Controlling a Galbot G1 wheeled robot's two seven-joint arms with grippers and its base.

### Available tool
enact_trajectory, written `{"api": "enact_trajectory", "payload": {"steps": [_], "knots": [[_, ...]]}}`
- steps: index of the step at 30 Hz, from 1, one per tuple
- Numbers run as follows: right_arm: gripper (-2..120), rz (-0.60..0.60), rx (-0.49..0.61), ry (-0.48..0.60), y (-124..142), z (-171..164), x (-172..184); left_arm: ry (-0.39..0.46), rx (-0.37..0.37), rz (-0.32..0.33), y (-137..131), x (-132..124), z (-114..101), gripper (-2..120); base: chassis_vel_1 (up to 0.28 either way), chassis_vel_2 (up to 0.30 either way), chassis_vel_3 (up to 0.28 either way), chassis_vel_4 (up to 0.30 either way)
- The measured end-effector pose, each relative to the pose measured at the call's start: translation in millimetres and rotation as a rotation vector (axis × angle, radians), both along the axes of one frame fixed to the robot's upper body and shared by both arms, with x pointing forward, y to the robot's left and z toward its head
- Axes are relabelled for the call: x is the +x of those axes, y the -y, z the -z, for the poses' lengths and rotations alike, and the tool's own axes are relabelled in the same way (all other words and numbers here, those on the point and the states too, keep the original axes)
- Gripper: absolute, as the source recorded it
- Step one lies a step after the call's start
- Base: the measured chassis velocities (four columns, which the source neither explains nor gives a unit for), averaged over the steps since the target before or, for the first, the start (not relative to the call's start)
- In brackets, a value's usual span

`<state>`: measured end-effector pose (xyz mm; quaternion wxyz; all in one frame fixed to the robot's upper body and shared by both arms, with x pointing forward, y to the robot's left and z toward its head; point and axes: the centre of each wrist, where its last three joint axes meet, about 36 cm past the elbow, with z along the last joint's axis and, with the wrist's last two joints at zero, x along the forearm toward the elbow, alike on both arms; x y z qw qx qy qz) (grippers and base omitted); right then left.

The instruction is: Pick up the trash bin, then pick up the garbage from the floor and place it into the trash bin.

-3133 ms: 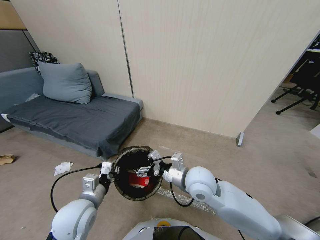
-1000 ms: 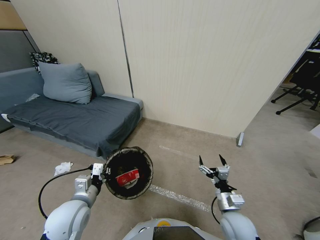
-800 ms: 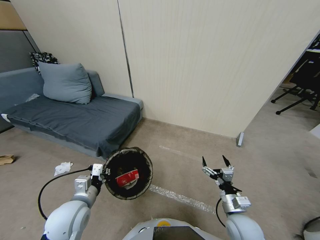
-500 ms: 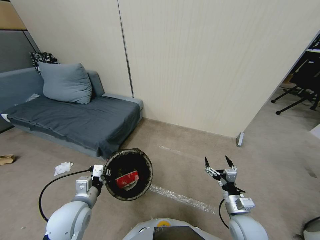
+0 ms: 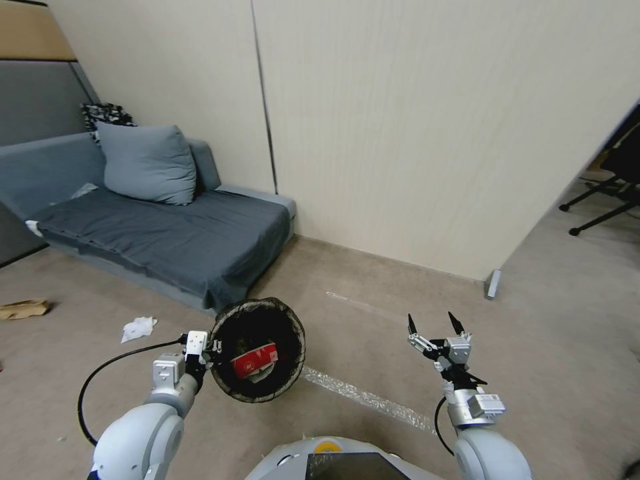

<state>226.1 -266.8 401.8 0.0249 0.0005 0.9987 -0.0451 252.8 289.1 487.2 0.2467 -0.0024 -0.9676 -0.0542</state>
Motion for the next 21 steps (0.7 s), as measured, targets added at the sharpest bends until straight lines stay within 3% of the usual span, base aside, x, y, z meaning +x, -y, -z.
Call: {"api": "enact_trajectory", "payload": {"steps": [21], "knots": [[100,-0.002,0.011,0.006,-7.1,-1.8,3.1,0.002,-0.007,-0.005,3.5,-3.0,-1.2,1,0.061,0.057,0.059,0.063]]}}
